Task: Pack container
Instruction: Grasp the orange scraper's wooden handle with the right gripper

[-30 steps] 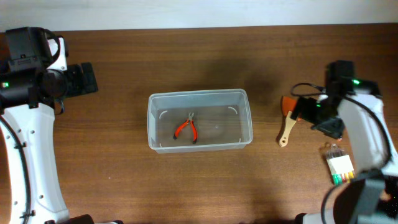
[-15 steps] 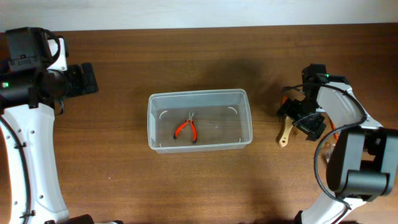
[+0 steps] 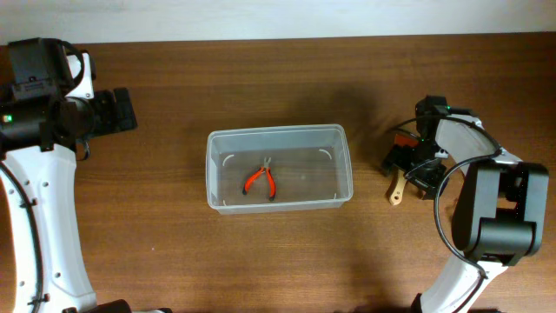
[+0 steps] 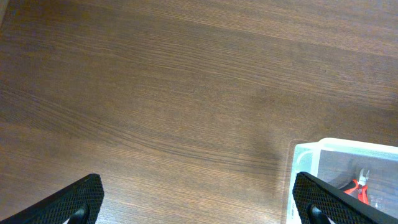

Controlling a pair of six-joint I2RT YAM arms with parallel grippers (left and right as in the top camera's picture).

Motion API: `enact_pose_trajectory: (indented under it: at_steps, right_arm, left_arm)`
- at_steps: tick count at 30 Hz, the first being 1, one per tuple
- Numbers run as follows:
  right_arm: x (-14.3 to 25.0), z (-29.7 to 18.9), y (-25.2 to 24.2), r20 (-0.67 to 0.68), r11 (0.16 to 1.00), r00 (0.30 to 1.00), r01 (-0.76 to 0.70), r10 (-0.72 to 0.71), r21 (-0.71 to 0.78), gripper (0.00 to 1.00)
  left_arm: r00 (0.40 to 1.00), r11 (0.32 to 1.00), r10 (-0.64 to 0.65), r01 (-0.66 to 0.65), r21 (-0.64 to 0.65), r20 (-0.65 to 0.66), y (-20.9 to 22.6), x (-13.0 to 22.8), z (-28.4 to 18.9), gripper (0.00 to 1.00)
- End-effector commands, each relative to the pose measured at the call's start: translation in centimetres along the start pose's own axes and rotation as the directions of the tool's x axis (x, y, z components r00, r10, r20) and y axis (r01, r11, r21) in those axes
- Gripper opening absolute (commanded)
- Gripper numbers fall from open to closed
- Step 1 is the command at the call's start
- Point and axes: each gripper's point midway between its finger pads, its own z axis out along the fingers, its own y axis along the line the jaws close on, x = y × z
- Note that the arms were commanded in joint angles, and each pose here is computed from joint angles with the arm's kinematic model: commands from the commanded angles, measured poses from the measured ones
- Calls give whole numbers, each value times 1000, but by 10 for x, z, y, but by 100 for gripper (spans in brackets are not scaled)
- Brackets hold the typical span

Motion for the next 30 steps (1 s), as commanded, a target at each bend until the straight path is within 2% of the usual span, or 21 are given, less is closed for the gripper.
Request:
enact_pose_trajectory:
  at_steps: [1, 5, 14, 17, 20, 24, 28, 30]
  right_arm:
    - [7, 9, 5, -39, 993, 992, 115, -116, -29, 99]
    - [10, 11, 3, -45, 986, 985, 165, -166, -31, 99]
    - [21, 22, -4, -77, 987, 984, 162, -163, -18, 98]
    - [21, 22, -4, -77, 987, 984, 162, -163, -18, 86]
    - [21, 22, -4, -78, 987, 984, 159, -160, -18, 69]
    - [21, 22, -4, -78, 987, 984, 159, -160, -18, 64]
    - [21, 22, -4, -78, 987, 984, 159, -160, -18, 45]
    - [21, 22, -4, -78, 987, 984, 159, -160, -18, 39]
  left_arm:
    - [1000, 1000, -9, 9, 12, 7, -2, 1, -4, 99]
    - [1000, 1000, -9, 9, 12, 9, -2, 0, -4, 99]
    - [1000, 1000, -9, 9, 12, 9, -2, 0, -4, 99]
    - [1000, 1000, -9, 9, 12, 9, -2, 0, -4, 99]
    - [1000, 1000, -9, 9, 12, 9, -2, 0, -4, 99]
    - [1000, 1000, -9, 8, 12, 9, -2, 0, -4, 99]
    - [1000, 1000, -9, 9, 12, 9, -2, 0, -4, 99]
    - [1000, 1000, -9, 8, 12, 9, -2, 0, -4, 99]
